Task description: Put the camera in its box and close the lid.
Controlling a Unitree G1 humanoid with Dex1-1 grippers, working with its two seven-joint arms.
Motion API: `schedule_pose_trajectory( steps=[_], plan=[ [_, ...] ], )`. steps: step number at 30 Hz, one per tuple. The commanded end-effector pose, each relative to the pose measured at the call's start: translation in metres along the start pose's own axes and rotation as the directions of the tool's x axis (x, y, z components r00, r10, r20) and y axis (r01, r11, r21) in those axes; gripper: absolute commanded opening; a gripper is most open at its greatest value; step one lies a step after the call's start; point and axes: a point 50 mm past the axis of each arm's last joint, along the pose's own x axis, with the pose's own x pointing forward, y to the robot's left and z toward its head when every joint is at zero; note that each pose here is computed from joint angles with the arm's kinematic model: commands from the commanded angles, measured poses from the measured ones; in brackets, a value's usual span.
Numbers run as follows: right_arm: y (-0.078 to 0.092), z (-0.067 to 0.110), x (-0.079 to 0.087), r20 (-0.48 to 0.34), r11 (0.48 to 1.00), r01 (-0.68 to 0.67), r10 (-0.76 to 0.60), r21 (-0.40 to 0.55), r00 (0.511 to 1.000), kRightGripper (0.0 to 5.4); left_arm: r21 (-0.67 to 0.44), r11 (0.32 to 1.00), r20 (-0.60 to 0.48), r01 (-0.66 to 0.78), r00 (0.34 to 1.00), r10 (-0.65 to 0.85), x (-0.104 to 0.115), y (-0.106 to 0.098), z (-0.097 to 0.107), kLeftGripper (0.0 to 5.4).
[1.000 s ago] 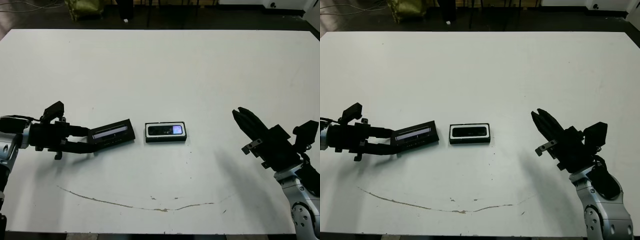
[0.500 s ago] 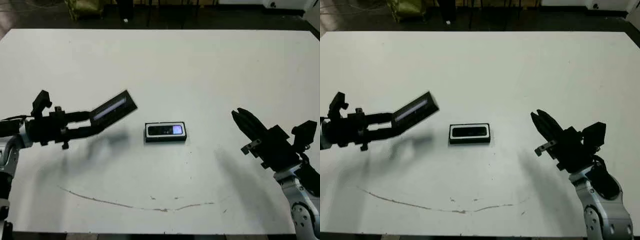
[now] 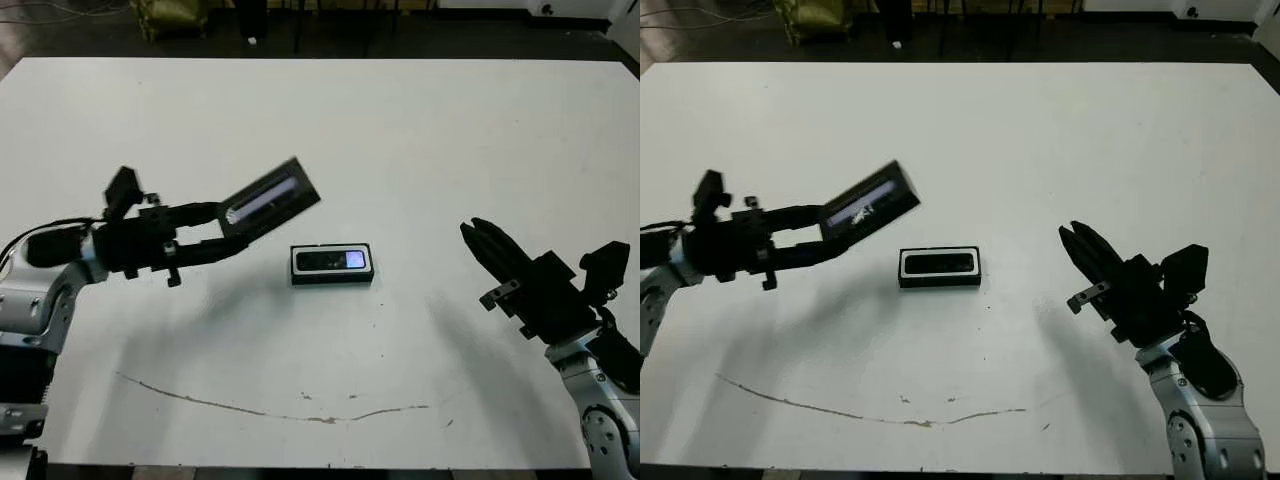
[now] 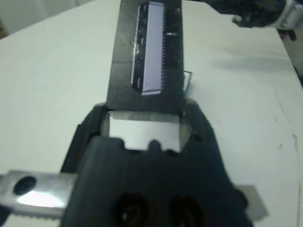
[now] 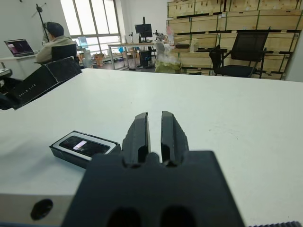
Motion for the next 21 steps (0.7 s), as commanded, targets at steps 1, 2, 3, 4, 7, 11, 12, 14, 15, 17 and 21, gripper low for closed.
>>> schedule_pose_trajectory(
  steps=[1, 2, 3, 4, 7, 11, 12, 14, 15, 17, 21],
  plan=[
    [-0.001, -0.006, -0.003, -0.051, 1.000, 0.016, -0.017, -0.009, 0.999, 0.00, -0.006, 0.999, -0.080, 0.043, 0.996, -0.044, 0.006, 0.003, -0.003, 1.93],
    [-0.002, -0.006, -0.004, -0.058, 1.000, 0.020, -0.020, -0.015, 0.998, 0.00, -0.007, 0.998, -0.095, 0.055, 0.994, -0.056, 0.009, 0.004, -0.003, 1.93],
    [-0.003, -0.007, -0.004, -0.067, 0.999, 0.023, -0.024, -0.023, 0.997, 0.00, -0.008, 0.998, -0.110, 0.066, 0.992, -0.067, 0.011, 0.005, -0.002, 1.93],
    [-0.003, -0.007, -0.004, -0.070, 0.999, 0.026, -0.028, -0.028, 0.997, 0.00, -0.001, 0.997, -0.141, 0.075, 0.987, -0.074, 0.014, 0.006, -0.002, 1.93],
    [-0.004, -0.008, -0.004, -0.076, 0.999, 0.033, -0.035, -0.029, 0.996, 0.00, 0.008, 0.996, -0.209, 0.094, 0.974, -0.090, 0.021, 0.008, -0.001, 1.93],
    [-0.007, -0.012, -0.005, -0.087, 0.998, 0.045, -0.048, -0.039, 0.995, 0.00, 0.003, 0.991, -0.250, 0.132, 0.960, -0.127, 0.028, 0.010, -0.002, 1.93],
    [-0.007, -0.013, -0.005, -0.091, 0.997, 0.051, -0.055, -0.052, 0.994, 0.00, -0.006, 0.990, -0.261, 0.139, 0.956, -0.136, 0.029, 0.011, -0.003, 1.93],
    [-0.007, -0.014, -0.004, -0.093, 0.996, 0.058, -0.063, -0.061, 0.994, 0.00, -0.040, 0.988, -0.273, 0.149, 0.950, -0.154, 0.032, 0.013, -0.005, 1.93],
    [-0.007, -0.014, -0.004, -0.091, 0.997, 0.058, -0.063, -0.057, 0.994, 0.00, -0.060, 0.987, -0.275, 0.152, 0.948, -0.163, 0.034, 0.014, -0.006, 1.93],
    [-0.007, -0.015, -0.004, -0.086, 0.997, 0.053, -0.057, -0.047, 0.995, 0.00, -0.105, 0.983, -0.272, 0.152, 0.946, -0.175, 0.036, 0.014, -0.010, 1.93],
    [-0.008, -0.016, -0.004, -0.089, 0.998, 0.055, -0.059, -0.040, 0.994, 0.00, -0.117, 0.981, -0.258, 0.158, 0.949, -0.183, 0.040, 0.014, -0.016, 1.93]
  ],
)
